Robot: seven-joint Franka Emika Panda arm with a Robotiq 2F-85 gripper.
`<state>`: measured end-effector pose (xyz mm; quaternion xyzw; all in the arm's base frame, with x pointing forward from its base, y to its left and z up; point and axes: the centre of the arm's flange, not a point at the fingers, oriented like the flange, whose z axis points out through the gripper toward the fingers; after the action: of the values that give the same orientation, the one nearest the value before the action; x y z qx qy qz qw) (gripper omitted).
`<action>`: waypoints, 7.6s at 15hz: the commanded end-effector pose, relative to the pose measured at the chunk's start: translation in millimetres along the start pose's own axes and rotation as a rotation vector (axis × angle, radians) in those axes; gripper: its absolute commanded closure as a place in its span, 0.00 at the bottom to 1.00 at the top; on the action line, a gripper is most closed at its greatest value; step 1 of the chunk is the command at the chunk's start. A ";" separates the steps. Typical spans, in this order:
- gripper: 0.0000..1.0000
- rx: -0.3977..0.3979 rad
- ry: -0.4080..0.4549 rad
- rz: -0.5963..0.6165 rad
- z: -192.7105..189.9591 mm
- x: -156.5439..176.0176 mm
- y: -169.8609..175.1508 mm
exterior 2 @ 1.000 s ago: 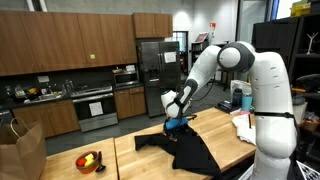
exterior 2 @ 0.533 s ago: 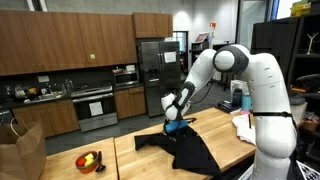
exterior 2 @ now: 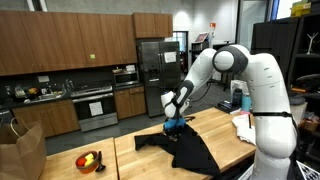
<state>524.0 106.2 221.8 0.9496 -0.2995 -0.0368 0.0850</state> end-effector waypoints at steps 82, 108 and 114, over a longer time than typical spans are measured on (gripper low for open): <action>0.00 -0.096 0.008 -0.364 7.6 4.2 40.9; 0.99 -0.059 0.285 -0.306 -32.6 61.0 38.1; 0.99 -0.059 0.384 -0.086 -64.2 109.0 82.8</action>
<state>573.3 9.8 274.3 0.9645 -0.1889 0.1050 0.1517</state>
